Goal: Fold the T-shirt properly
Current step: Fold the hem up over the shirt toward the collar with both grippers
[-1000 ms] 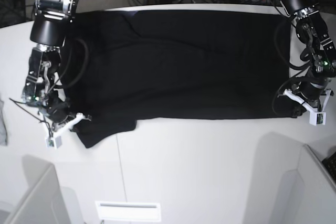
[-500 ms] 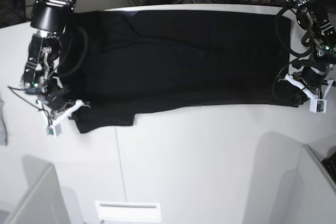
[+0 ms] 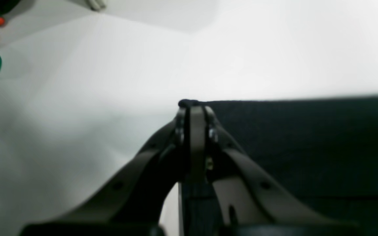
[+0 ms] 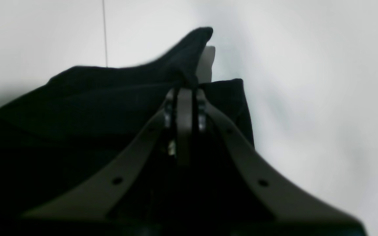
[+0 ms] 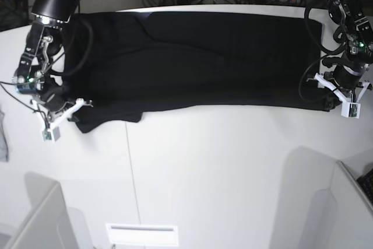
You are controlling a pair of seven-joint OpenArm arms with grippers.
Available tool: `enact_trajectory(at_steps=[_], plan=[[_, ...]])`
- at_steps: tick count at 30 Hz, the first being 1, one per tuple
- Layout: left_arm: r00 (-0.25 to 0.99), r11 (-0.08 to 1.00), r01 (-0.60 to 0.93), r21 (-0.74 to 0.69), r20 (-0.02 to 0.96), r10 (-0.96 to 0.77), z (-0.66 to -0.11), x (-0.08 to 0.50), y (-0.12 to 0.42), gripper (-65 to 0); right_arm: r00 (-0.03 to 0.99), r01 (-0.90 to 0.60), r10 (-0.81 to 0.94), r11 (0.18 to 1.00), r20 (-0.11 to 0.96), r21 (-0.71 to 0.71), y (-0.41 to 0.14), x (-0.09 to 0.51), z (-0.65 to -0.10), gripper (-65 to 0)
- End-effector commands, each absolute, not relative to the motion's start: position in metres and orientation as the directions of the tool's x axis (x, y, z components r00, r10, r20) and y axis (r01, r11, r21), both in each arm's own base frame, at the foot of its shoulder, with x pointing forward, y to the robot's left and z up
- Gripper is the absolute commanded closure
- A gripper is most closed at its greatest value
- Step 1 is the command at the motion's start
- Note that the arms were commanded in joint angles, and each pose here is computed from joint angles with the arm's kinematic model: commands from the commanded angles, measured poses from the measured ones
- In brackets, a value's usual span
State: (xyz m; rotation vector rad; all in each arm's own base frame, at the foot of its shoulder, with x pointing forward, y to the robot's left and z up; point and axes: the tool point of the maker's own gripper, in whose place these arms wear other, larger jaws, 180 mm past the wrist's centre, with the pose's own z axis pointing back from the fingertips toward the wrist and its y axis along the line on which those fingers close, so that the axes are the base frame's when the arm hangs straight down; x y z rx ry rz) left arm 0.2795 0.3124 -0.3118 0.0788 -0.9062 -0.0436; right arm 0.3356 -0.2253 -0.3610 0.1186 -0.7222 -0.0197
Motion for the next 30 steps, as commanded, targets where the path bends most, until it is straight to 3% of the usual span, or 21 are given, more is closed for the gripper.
enact_trajectory(at_steps=[1,30], plan=[[0.583,0.994,0.01,0.108,0.807,-0.094,-0.298,0.284,0.315,0.0,0.709,-0.03,-0.045,0.995,0.703,0.095,-0.23,0.344,-0.342,0.0],[0.612,0.988,0.048,0.145,0.778,-0.144,-0.302,0.26,0.306,0.0,0.786,0.02,-0.038,0.999,0.617,0.036,-0.233,0.263,-0.333,0.0]])
